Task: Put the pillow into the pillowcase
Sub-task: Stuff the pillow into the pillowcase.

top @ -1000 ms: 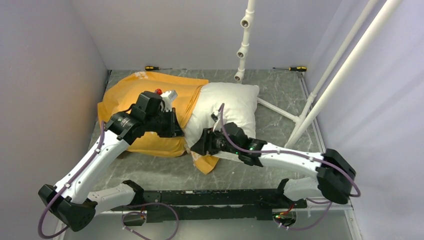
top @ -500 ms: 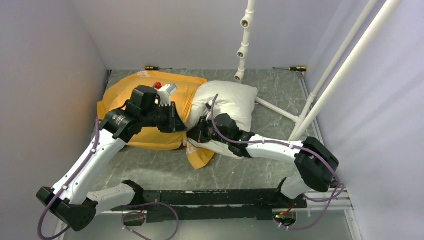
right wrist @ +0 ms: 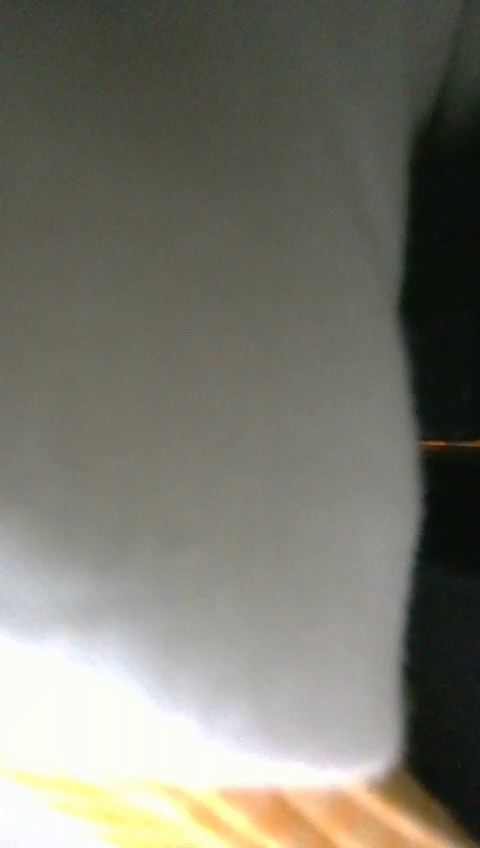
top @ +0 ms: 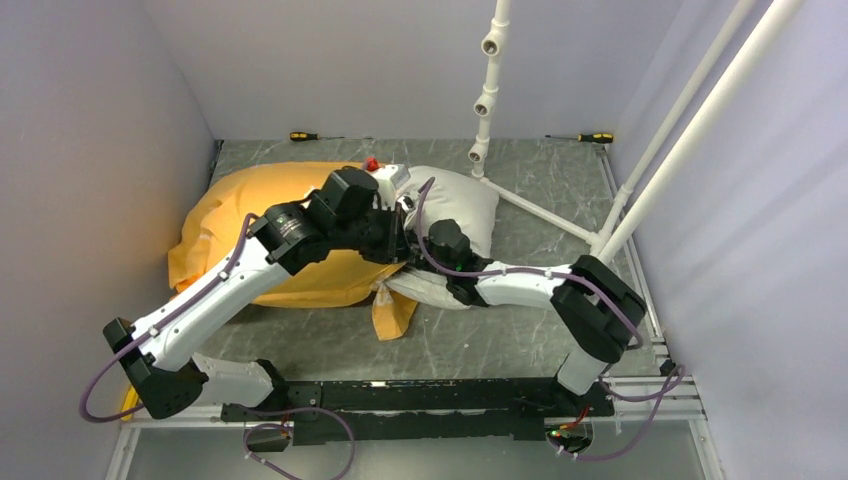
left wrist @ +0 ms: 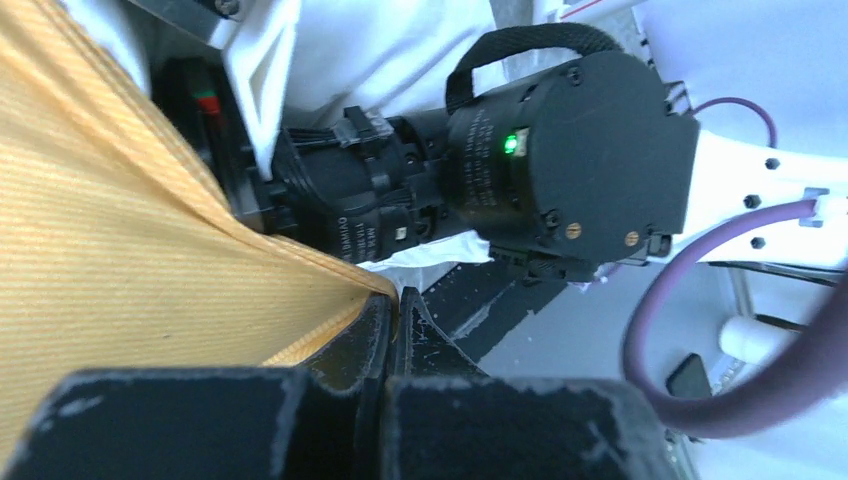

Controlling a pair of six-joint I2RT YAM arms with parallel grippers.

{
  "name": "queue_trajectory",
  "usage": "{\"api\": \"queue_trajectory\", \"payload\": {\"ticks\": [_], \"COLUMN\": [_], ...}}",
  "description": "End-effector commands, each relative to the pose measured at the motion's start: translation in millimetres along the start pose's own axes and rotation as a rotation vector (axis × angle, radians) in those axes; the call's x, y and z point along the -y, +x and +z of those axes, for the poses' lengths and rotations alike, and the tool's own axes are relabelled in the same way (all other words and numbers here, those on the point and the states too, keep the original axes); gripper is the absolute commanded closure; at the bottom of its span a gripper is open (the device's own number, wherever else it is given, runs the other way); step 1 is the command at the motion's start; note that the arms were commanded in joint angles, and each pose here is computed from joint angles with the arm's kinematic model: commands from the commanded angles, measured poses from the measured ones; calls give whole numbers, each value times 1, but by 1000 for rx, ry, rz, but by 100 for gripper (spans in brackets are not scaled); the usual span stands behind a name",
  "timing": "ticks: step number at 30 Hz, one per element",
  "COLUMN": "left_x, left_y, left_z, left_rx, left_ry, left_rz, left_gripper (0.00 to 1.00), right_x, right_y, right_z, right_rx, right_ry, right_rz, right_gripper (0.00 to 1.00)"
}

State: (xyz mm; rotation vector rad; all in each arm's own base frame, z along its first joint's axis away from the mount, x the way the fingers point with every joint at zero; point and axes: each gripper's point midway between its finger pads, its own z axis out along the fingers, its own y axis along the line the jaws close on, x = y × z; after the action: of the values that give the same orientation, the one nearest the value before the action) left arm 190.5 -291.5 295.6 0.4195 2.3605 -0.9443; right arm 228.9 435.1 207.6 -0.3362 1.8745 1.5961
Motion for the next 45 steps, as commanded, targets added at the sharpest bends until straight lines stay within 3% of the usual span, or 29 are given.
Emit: {"api": "queue_trajectory", "payload": {"ticks": [1,6,10,15,17,19,21,25,26,28,31,34,38,45], "left_x": [163,111,61,28,17,6,-4,-21,-25,-33,-52,-63,-75,-92], "left_y": [-18,-12,-6,0,0,-1,-2,-6,-5,-2,7,9,-5,-26], "left_z": [-63,-51,-48,-43,-39,-35,-35,-36,-35,-34,-33,-41,-60,-51], "left_rx": [82,113,163,159,155,156,168,187,183,164,109,105,178,160], "left_ry": [608,345,162,113,97,79,54,4,-18,-61,-165,-234,-324,-447], "left_rz": [128,69,8,-50,-69,-86,-101,-104,-102,-87,-84,-68,-17,80], "left_gripper": [100,100,100,100,100,100,100,99,92,65,48,42,37,39], "right_x": [-56,-44,-25,-32,-22,-18,-12,-9,-11,-14,-2,24,56,74], "right_y": [-51,-32,-15,-22,-22,-25,-26,-26,-28,-34,-42,-52,-46,-31], "right_z": [15,15,0,-37,-53,-75,-102,-153,-163,-181,-207,-229,-237,-208], "right_rx": [233,182,145,132,107,93,70,21,25,42,48,52,22,-7], "right_ry": [-271,-401,-279,-80,75,205,347,544,568,616,742,837,831,628], "right_rz": [29,221,228,93,69,39,22,-13,-20,-31,-42,-9,72,177], "right_gripper": [100,100,100,48,27,11,2,1,1,1,1,1,1,1]}}
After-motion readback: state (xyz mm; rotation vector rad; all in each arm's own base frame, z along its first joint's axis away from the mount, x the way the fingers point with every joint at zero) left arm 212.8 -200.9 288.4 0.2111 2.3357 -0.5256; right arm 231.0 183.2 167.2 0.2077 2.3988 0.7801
